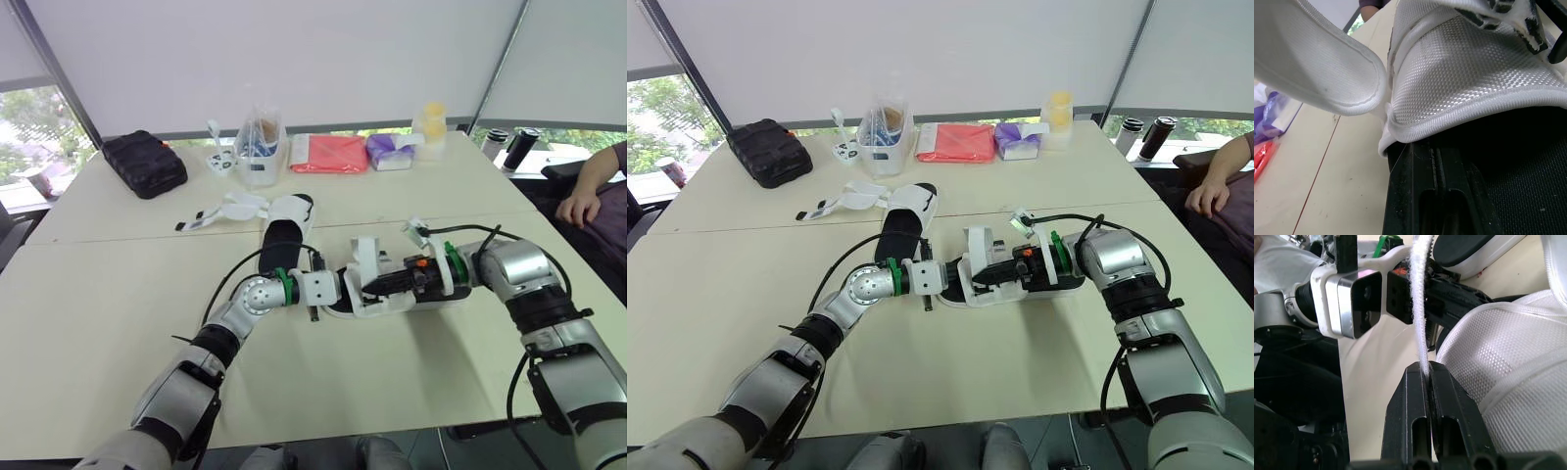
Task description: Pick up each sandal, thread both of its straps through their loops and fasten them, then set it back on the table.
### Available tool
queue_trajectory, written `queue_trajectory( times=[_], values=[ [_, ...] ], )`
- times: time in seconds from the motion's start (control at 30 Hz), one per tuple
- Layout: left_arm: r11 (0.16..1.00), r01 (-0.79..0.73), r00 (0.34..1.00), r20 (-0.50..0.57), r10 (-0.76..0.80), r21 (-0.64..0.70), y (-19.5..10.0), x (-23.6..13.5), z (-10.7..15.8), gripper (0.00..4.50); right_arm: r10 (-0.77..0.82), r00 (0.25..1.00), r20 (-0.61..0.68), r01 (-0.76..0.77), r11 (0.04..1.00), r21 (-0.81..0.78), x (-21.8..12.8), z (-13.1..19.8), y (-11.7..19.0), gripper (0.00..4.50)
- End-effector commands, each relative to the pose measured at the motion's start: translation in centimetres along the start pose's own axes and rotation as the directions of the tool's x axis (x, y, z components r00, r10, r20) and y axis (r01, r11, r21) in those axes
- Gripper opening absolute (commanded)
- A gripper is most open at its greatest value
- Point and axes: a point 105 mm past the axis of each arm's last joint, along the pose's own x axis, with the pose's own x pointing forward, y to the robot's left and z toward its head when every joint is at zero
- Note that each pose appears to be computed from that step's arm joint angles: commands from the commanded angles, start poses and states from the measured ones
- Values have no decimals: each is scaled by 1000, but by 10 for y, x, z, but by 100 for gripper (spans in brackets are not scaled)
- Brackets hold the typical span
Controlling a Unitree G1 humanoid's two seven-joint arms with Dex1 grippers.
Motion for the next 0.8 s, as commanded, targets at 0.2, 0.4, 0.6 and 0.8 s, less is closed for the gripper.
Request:
queue_trajectory(
  times=[0.2, 0.4, 0.6, 0.8],
  values=[
    [997, 69, 996, -55, -70, -27, -24, 0, -13, 0, -130, 977, -166, 110, 986, -125, -5, -26, -19, 7],
    [997, 67, 996, -49, -68, -27, -25, 3, -12, 0, -111, 992, -57, 102, 984, -149, -4, -5, -16, 7],
    [997, 69, 997, -46, -70, -30, -28, 3, -11, 0, -74, 993, 88, 87, 984, -153, -12, 16, -5, 195],
    [997, 58, 997, -49, -60, -44, -30, 1, -12, 0, -75, 970, 231, 97, 992, -83, -17, 28, 12, 341]
  ],
)
